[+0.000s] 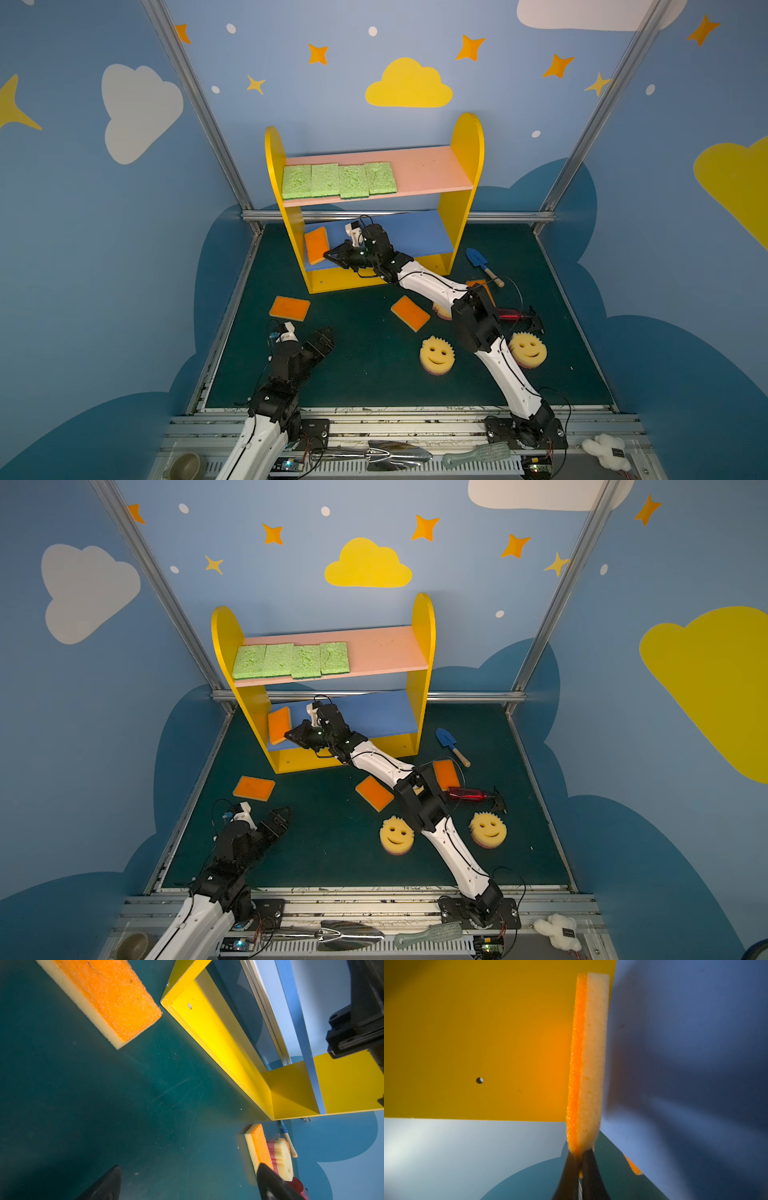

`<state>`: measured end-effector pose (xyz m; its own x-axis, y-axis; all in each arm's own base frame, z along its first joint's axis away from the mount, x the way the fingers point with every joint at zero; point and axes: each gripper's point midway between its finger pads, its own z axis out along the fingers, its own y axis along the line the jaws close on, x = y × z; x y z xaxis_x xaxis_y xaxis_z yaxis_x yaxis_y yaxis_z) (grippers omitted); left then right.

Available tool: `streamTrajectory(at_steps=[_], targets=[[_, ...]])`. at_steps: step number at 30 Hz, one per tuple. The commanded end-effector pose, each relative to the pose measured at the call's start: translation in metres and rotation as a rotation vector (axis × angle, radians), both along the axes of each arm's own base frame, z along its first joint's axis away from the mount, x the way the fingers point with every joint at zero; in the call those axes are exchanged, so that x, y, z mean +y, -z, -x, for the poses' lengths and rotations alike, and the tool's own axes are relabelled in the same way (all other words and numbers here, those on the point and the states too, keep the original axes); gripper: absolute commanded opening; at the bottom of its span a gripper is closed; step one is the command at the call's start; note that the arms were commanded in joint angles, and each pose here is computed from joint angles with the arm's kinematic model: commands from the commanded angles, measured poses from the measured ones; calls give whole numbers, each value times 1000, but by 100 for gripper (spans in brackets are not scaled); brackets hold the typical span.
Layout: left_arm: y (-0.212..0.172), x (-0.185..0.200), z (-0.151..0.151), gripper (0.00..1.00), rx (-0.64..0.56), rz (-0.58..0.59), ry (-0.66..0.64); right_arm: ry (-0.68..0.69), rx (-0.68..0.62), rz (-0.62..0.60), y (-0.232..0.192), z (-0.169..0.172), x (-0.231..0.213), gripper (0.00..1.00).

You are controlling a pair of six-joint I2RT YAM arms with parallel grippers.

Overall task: Place and organize the cleaning sponges onto the shelf
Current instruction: 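Carry the orange sponge with the right gripper into the blue lower shelf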

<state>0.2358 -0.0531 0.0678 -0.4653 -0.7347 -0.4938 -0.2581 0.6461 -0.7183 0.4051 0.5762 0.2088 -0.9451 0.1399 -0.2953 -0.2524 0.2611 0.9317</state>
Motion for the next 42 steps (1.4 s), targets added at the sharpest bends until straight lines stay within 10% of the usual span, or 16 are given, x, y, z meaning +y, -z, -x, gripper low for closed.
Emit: streamTrajectory(at_steps=[1,20,30,42], targets=[[7,3,2,99,15,-25,1,20,15,-9,2,-4,6,0],[8,2,2,100,18,-22,-1,-20,20,-43,8,2,26,4],[8,0,3,99,21,-5,7,-57,9,-44,3,12,28,48],[0,-7,2,100,5,11,45,-79,-54,31,-6,23,15,60]])
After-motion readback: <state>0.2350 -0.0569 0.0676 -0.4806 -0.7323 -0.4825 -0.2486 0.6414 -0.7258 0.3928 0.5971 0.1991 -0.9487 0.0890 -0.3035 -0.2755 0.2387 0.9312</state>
